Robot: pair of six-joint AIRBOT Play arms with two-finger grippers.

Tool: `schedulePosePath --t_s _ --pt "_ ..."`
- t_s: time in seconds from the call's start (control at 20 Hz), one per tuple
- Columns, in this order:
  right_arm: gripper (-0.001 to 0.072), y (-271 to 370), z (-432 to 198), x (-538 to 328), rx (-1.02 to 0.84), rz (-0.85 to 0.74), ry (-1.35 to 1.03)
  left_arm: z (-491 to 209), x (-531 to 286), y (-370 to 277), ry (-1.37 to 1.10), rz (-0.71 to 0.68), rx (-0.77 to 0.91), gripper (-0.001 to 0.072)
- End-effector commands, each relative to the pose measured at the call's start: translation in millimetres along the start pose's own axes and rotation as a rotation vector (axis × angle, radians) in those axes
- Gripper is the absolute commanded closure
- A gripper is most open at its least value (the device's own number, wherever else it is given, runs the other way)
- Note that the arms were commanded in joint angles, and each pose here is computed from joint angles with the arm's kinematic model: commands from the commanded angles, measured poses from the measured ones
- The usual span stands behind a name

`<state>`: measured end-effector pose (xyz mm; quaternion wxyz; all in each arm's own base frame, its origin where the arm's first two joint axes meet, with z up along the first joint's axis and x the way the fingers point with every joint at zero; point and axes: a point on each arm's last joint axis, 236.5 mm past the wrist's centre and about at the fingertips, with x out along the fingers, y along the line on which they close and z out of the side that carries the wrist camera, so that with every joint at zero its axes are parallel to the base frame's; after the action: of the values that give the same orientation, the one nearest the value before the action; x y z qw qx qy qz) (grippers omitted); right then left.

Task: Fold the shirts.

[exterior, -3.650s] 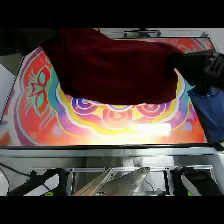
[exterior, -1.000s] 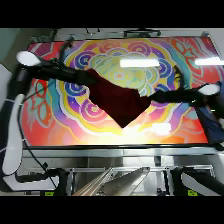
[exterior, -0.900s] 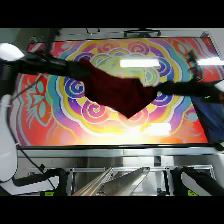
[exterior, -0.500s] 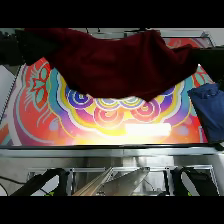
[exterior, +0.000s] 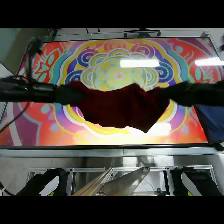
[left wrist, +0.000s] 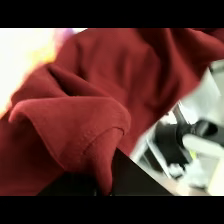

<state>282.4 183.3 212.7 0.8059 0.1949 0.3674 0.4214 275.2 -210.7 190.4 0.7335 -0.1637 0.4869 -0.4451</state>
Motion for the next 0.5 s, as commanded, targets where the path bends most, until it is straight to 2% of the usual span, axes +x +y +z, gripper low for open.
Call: schedulePosePath --t_s 0.0,0.15,0.4,0.45 --pt "0.0693 -55.4 -78.5 52.9 0.203 -0.006 0.130 -60.6 47.9 42.9 0.174 -0.049 -0.161 0.0687" --pt "0.0693 -90.6 -126.6 78.5 0.299 -0.028 0.217 -95.3 74.3 71.7 0.280 -0.077 -0.278 0.0686" --pt "0.0692 -147.7 -137.4 108.1 0.373 -0.099 0.216 -107.6 114.6 133.2 0.303 -0.047 -0.374 0.0684" --pt "0.0680 -158.9 -137.9 114.6 0.389 -0.109 0.204 -100.5 117.5 146.3 0.290 -0.038 -0.389 0.0544"
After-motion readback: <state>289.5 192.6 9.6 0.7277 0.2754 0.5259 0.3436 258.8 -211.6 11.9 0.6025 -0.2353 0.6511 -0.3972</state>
